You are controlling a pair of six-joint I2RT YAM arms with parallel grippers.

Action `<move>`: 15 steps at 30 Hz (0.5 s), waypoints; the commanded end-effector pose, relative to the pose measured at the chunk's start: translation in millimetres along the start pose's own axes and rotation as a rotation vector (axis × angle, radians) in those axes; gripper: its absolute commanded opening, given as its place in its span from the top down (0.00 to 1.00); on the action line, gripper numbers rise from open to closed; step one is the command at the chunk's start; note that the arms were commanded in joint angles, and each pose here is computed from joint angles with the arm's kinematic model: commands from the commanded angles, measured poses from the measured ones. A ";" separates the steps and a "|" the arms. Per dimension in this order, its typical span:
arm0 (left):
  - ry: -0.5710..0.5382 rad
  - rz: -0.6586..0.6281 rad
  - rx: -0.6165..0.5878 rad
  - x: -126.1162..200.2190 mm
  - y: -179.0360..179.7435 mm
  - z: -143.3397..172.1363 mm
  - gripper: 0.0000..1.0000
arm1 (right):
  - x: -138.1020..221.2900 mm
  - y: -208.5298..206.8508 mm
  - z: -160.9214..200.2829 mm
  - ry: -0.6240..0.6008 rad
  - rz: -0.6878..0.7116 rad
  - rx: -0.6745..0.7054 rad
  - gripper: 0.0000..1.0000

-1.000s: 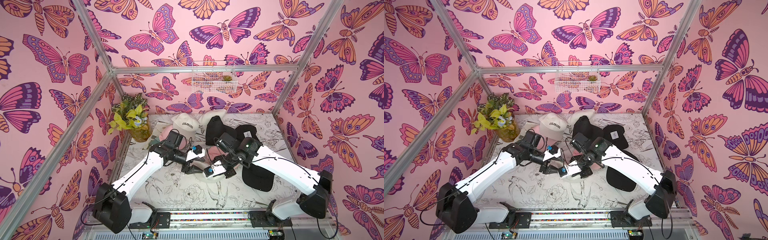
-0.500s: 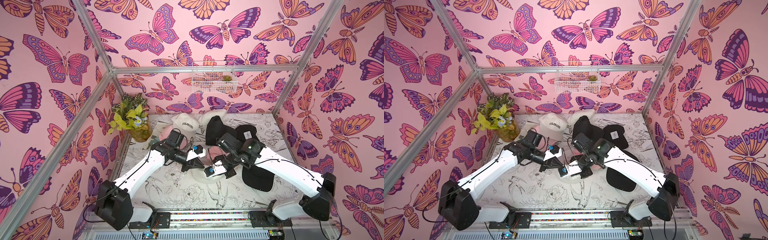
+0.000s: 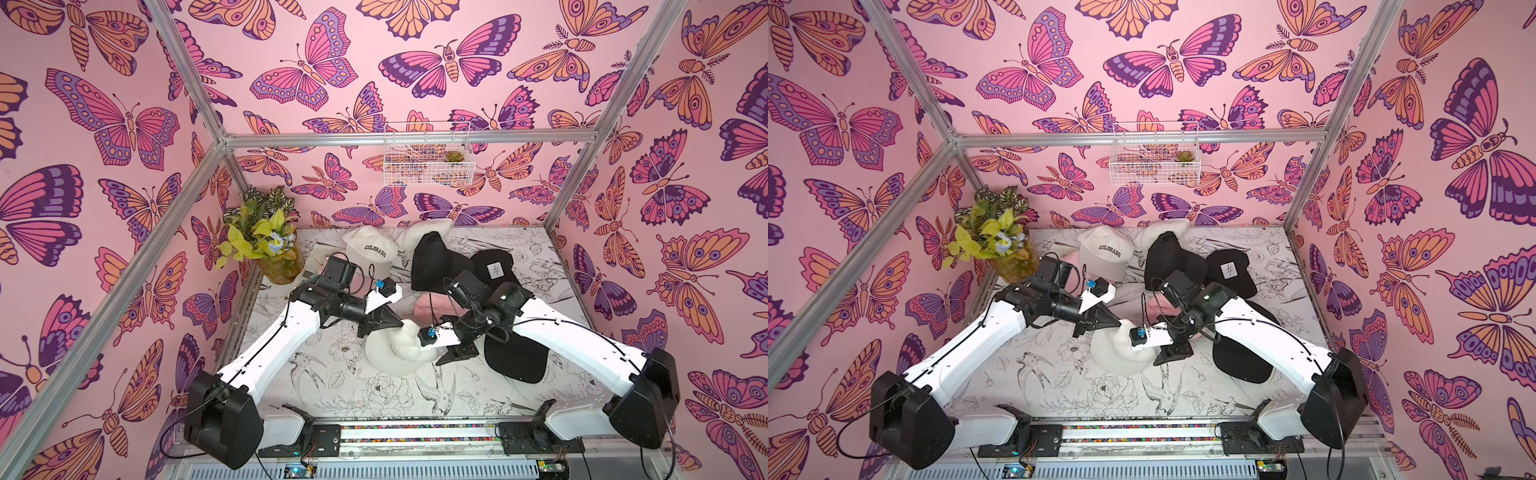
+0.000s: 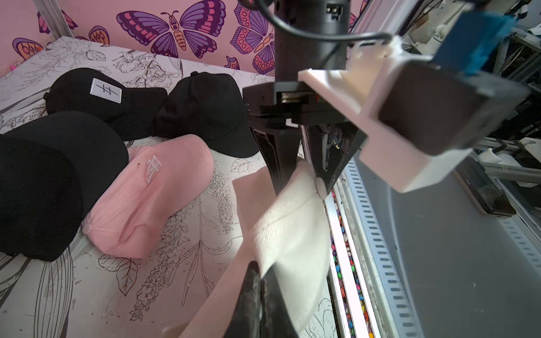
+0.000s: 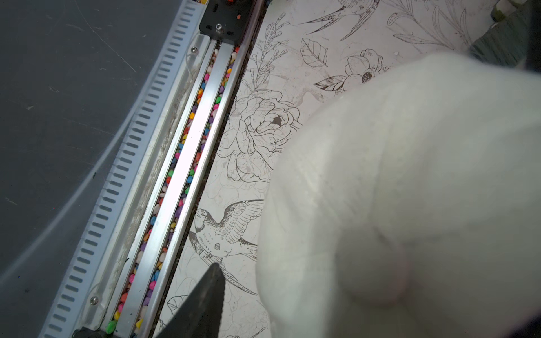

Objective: Stack the baseball caps by color
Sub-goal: Place the baseball cap at the center of the board.

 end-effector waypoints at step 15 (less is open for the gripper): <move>-0.025 -0.029 0.059 0.4 0.1 17.8 1.00 | 8.3 -20.2 28.7 0.046 -0.057 -0.174 0.78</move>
Point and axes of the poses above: each gripper's point midway between its finger pads, its own x axis back along the fingers, its own y axis along the line the jaws close on, z = x × y, the point moved 7 cm from there along x, back along the fingers, and after that the axes turned 7 degrees about -x, right-handed, at the moved point
